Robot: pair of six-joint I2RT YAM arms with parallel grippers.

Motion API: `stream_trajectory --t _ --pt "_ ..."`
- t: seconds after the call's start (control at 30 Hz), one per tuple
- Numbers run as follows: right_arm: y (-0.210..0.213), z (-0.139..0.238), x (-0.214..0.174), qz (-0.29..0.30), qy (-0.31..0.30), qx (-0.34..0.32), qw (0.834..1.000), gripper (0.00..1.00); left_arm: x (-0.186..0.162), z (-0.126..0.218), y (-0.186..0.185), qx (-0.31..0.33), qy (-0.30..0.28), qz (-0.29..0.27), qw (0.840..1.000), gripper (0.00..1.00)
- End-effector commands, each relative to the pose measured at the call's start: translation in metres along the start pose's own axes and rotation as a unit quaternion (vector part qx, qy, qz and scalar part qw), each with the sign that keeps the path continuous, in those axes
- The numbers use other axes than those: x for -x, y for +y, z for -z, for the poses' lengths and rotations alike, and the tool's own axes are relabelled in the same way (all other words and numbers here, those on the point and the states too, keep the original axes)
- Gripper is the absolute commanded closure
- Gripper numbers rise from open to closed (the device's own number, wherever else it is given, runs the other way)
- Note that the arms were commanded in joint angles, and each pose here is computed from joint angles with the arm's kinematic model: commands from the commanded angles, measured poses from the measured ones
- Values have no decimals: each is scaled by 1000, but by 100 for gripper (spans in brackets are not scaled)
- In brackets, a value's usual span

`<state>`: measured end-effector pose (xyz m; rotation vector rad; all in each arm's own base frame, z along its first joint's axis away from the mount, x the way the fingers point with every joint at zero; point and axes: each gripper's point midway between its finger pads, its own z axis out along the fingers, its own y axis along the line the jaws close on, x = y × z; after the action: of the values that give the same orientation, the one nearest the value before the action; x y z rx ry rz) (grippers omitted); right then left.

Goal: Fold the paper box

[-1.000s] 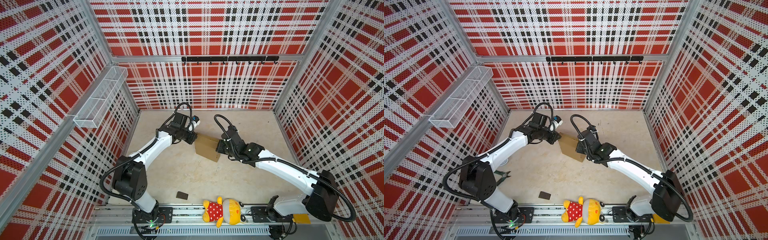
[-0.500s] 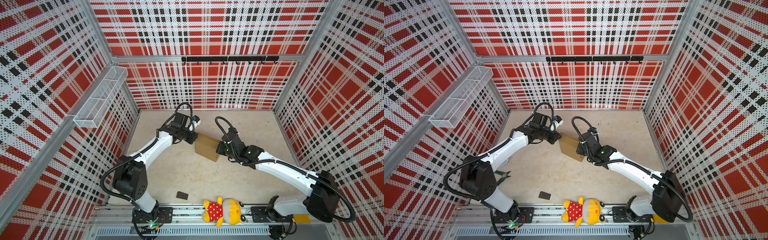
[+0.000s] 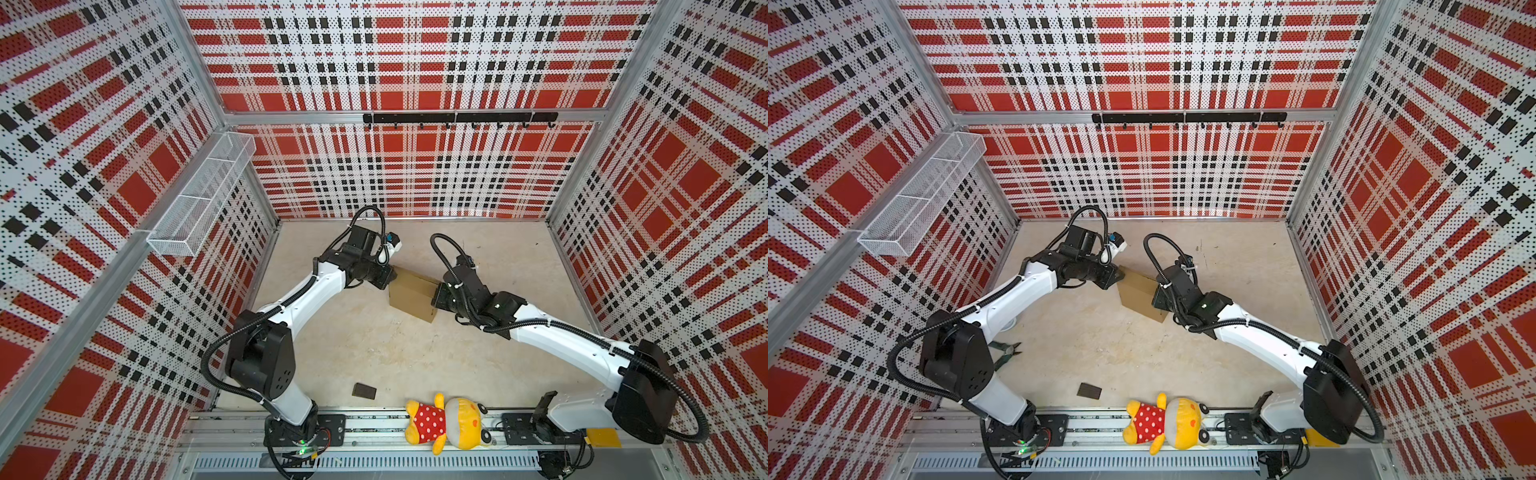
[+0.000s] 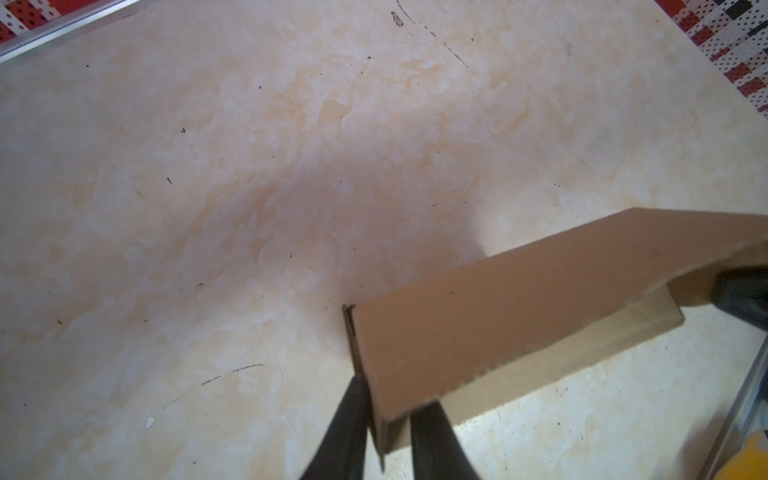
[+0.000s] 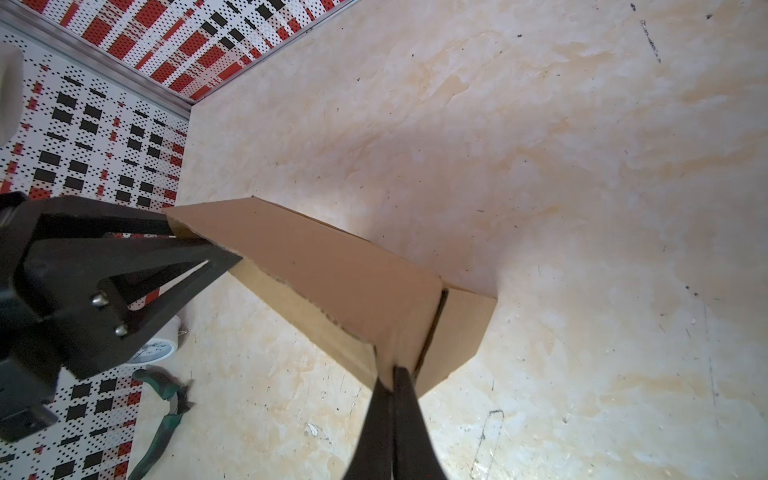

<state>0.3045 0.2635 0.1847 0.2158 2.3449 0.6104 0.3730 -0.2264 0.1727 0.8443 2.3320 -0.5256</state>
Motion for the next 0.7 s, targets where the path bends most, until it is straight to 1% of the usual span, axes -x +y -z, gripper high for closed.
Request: stream_trajectory --t 0.0,0.1,0.23,0.43,0.57,0.67 --pt "-5 -11 -10 -3 13 -8 1000 98 6 14 -1 -6 -7 9 1000 73" --pt "-3 -12 -9 -1 14 -9 1000 98 9 22 2 -6 -15 15 1000 66" --pt "-2 -14 -9 3 17 -12 1000 98 13 35 6 -3 -28 19 999 62" --pt "0 -14 -7 3 16 -11 1000 98 20 47 14 2 -41 26 999 61" --pt "0 -15 -8 6 17 -13 1000 98 22 43 15 -1 -38 26 999 62" --pt "0 -15 -8 6 19 -12 1000 98 25 39 15 -4 -33 25 999 65"
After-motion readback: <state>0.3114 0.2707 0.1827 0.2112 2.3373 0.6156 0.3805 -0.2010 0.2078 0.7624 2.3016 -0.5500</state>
